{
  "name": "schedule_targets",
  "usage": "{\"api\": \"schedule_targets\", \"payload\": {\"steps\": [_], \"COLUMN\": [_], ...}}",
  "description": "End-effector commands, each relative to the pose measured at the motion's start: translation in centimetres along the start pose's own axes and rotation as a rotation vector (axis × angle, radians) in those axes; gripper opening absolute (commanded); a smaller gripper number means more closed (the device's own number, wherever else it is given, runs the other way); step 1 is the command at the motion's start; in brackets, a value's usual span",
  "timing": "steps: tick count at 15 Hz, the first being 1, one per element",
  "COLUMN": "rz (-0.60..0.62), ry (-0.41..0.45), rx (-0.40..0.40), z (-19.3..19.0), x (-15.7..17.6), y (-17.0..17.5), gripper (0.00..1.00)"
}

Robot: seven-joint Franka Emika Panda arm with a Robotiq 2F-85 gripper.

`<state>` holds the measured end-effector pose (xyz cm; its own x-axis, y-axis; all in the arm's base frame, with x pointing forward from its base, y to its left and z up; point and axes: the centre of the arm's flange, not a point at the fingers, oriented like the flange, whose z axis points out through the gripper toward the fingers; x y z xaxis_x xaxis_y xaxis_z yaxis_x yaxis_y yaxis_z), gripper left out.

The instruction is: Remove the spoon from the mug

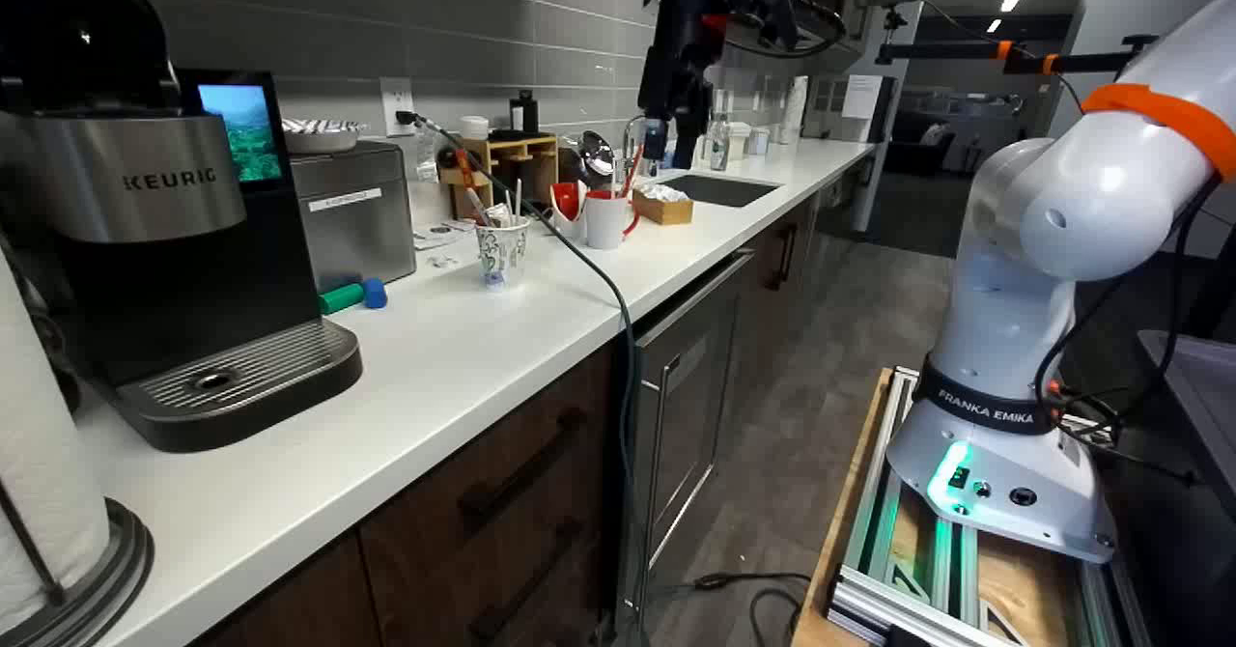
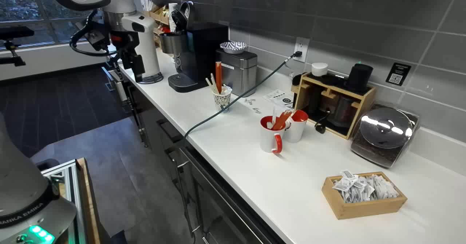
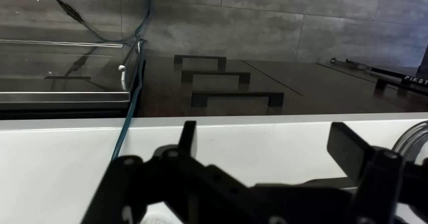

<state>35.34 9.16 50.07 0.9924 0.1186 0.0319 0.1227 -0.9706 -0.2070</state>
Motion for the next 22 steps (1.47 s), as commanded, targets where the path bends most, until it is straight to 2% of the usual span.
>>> {"api": "schedule_targets", "payload": {"steps": [1,6,8,11,13,16,19,22], "rz": [0.0,0.0,0.006,0.048,0.101,0.22,0.357,0.49], "ry": [0.0,-0.001,0.171,0.37,0.487,0.6,0.646,0.639], "rx": [0.0,0.0,-0.028,-0.041,-0.088,-0.174,-0.276,-0.381], "z": [0.0,0.0,-0.1,-4.3,-7.4,-12.1,-15.0,-15.2], "x": [0.0,0.0,2.0,5.5,7.3,8.6,8.6,8.0], "y": [0.0,0.0,-0.3,1.4,3.6,8.0,12.6,16.4], "gripper": [1.0,1.0,1.0,1.0,1.0,1.0,1.0,1.0]}}
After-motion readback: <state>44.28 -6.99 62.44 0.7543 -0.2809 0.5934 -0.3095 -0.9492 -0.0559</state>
